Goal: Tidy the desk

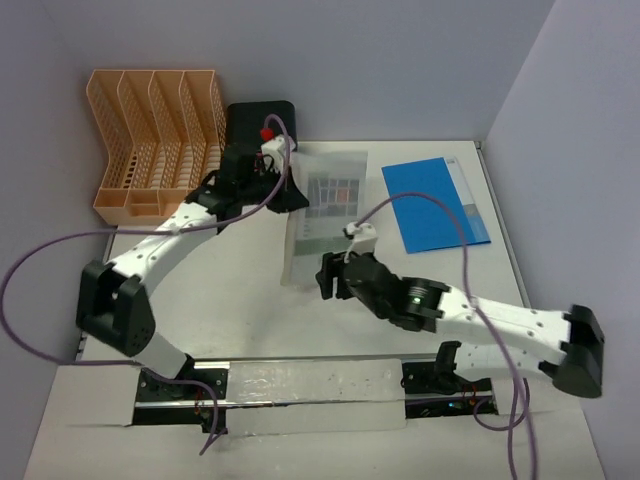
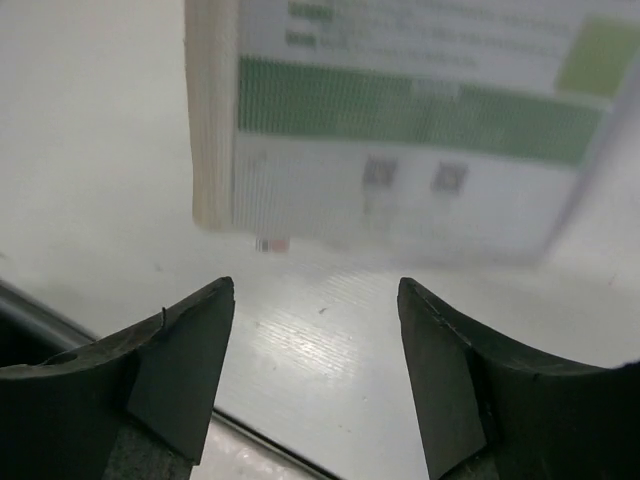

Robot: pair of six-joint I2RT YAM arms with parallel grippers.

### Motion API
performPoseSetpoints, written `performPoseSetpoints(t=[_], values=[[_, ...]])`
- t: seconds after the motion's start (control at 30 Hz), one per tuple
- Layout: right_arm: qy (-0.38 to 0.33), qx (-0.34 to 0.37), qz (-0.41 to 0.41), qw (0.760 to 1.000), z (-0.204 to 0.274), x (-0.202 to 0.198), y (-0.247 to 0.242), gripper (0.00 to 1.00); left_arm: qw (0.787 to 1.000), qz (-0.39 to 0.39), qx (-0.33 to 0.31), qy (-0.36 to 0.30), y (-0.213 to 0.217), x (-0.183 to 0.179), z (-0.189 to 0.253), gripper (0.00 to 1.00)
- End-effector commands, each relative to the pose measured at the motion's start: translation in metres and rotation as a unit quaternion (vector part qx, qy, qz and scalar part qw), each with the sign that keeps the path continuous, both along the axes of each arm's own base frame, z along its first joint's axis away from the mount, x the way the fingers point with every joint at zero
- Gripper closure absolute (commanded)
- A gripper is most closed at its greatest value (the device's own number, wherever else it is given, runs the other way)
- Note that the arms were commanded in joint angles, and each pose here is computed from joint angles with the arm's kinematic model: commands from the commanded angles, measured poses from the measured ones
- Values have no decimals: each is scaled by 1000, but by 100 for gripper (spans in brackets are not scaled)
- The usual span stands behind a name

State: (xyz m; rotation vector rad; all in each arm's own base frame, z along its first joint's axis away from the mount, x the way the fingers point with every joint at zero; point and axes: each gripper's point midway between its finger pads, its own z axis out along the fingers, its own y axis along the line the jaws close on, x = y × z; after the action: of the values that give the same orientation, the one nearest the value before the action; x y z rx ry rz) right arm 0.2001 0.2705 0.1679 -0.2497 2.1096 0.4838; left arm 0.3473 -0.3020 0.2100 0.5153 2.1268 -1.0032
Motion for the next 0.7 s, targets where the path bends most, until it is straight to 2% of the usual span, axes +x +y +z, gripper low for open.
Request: performPoseSetpoints(t=[0.0,0.07,0.2,0.23,0.27,0.33,0.4,0.43,0.47,0.5,0.57,0.67], values=[[-43,95,-2,995,51,-14,-24,23,970,-51,-11,-236,17,-17,133,100],[-66,117,-16,991,61,-13,-39,11,956,-54,-18,-289,28,-35,170,100],[-93,120,-61,987,68,-9,-66,11,922,26,28,-384,72,-36,237,100],[-100,116,-75,985,68,-7,-74,11,901,76,55,-424,98,-31,265,100],[-104,113,-79,985,68,-6,-77,11,897,104,67,-423,111,-25,267,100],[-109,107,-67,986,65,-7,-75,12,870,157,101,-457,145,-19,294,100],[-109,94,-56,988,58,-6,-71,12,833,220,139,-489,195,-10,317,100],[-108,87,-56,989,55,-6,-70,12,813,258,164,-495,227,-3,323,100],[-109,85,-55,989,54,-5,-70,12,809,256,173,-499,229,-3,322,100],[-110,69,-53,990,48,-3,-67,11,782,291,204,-512,261,3,330,100],[-109,49,-51,991,39,0,-63,11,751,335,239,-517,304,10,337,100],[-113,31,-43,992,34,4,-56,11,738,360,259,-508,346,28,335,100]])
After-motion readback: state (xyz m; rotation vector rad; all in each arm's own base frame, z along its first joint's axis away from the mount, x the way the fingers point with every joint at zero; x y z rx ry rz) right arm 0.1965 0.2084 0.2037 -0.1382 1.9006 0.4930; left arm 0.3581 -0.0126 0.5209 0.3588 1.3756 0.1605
